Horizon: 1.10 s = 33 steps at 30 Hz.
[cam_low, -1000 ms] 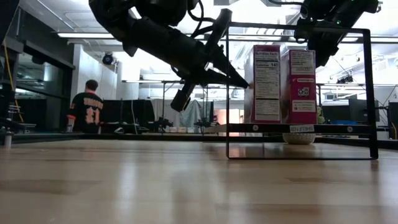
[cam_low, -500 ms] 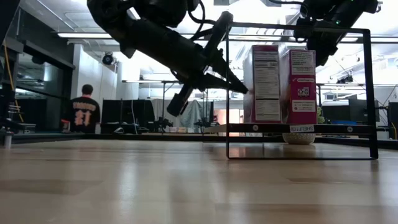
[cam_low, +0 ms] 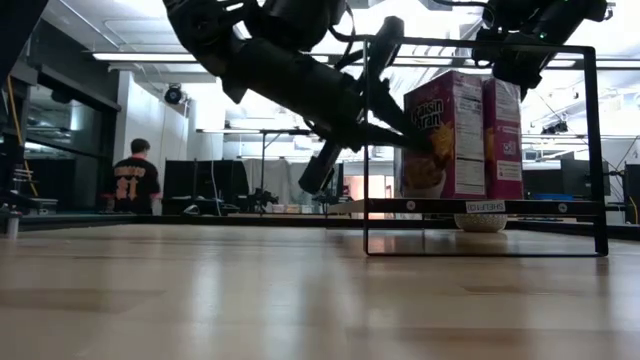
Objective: Stack cereal on shelf
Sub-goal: Adjust the cereal boxes on the shelf
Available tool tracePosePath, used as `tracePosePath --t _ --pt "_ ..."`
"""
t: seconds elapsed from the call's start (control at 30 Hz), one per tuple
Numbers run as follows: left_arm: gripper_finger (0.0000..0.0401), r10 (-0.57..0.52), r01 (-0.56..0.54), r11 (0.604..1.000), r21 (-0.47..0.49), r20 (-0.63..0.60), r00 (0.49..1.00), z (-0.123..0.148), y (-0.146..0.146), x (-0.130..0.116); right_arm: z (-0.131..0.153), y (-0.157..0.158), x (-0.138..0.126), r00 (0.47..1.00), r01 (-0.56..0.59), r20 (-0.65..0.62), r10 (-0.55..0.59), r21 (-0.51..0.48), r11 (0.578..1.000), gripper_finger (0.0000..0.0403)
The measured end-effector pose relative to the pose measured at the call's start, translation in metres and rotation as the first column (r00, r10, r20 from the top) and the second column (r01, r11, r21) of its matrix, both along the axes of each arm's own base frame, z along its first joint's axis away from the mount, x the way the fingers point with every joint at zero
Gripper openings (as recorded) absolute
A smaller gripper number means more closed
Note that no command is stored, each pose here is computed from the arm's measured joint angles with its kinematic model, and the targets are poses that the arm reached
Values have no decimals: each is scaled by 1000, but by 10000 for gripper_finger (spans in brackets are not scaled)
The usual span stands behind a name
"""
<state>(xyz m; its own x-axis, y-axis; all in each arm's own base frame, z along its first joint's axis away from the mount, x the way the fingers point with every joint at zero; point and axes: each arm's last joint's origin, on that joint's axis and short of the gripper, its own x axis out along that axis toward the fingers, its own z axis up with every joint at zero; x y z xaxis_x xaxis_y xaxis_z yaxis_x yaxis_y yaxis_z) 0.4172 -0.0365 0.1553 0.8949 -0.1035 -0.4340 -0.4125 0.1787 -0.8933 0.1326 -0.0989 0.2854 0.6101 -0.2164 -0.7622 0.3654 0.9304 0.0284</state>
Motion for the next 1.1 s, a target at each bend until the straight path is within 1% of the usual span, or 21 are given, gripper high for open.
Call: tracePosePath --t 0.23,0.43,0.47,0.53,0.6,0.67,0.77,0.93,1.1 --pt "0 -10 10 997 75 1 1000 2 12 0 -1 1 -1 1000 -1 -7 2 23 1000 0" --pt "0 -11 11 992 126 -1 1000 2 26 0 -6 6 -6 997 -11 -75 17 86 996 0" --pt "0 -12 13 991 134 -6 1000 2 28 0 -7 7 -7 997 -15 -79 23 101 995 0" --pt "0 -18 19 989 148 -7 1000 2 31 0 -8 10 -9 996 -27 -75 39 163 986 0" --pt "0 -18 19 987 161 -5 1000 2 34 0 -8 13 -9 997 -43 -52 56 230 972 0" --pt "0 -16 17 985 170 -4 1000 2 37 0 -9 15 -8 997 -55 -38 68 269 961 0" --pt "0 -20 20 985 173 0 1000 2 41 0 -9 19 -5 996 -61 -48 76 266 962 0" --pt "0 -36 35 980 195 1 999 2 49 0 -8 26 0 991 -108 -46 122 244 964 0" --pt "0 -66 63 975 214 5 998 5 53 -1 -9 27 2 993 -64 -90 82 186 980 0"
